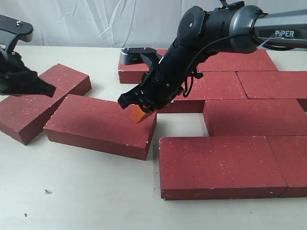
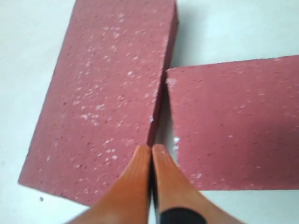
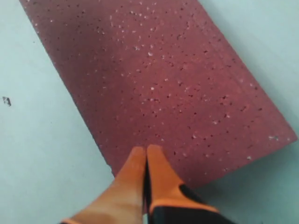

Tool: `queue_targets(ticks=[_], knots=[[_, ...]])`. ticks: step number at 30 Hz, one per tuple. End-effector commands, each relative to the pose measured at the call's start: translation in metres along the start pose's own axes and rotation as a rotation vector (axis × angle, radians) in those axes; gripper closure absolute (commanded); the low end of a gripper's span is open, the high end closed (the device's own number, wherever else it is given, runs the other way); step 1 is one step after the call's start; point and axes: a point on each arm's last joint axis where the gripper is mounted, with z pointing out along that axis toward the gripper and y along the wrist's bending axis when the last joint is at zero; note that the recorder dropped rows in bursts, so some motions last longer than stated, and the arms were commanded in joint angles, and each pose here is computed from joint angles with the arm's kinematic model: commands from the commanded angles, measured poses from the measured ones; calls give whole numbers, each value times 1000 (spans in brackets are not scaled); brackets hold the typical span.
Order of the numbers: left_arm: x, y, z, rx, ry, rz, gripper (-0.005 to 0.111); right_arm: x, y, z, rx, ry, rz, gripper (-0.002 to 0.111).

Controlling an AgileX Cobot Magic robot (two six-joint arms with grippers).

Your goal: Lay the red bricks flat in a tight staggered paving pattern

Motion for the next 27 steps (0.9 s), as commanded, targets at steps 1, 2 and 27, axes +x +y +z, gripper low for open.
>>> queue_targets(ticks=[1,2,27], knots=[[11,21,21,-35,118,-75,107,2,5,-8,-18,27,-21,109],[14,24,28,-35,144,-92,107,3,7,-9,-26,42,-23,109],[19,16,110,103,303,-193,107,22,63,27,85,171,-233,109]])
